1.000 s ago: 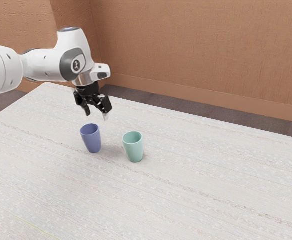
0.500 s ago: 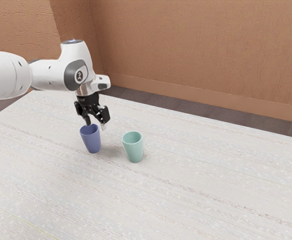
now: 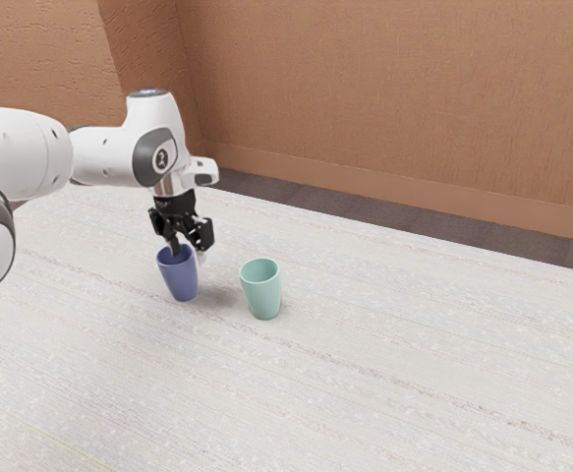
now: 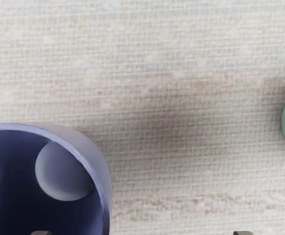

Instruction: Place the left cup onto the right cup

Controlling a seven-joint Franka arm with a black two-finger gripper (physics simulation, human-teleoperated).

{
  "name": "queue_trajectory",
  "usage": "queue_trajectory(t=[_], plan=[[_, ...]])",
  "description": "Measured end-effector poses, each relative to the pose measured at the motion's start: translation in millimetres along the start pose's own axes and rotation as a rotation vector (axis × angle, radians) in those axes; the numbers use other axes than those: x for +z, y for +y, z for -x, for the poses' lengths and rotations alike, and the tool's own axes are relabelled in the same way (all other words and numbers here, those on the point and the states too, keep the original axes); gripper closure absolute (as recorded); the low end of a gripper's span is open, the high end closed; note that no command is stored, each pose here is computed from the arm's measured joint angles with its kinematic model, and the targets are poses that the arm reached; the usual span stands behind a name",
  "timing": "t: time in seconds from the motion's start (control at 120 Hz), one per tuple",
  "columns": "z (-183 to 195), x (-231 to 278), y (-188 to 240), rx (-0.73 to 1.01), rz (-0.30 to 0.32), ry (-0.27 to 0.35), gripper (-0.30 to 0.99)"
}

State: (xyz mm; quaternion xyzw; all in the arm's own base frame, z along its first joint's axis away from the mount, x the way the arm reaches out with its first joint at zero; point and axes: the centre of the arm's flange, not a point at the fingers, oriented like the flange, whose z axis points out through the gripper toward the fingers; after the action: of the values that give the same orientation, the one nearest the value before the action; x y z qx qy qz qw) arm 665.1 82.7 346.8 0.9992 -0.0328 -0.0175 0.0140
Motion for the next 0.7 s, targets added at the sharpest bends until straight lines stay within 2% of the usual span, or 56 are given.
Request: queue_trajectory(t=[0.7], plan=[[-6.8, 27.3, -9.6, -0.005, -0.020, -0.002, 0.22]])
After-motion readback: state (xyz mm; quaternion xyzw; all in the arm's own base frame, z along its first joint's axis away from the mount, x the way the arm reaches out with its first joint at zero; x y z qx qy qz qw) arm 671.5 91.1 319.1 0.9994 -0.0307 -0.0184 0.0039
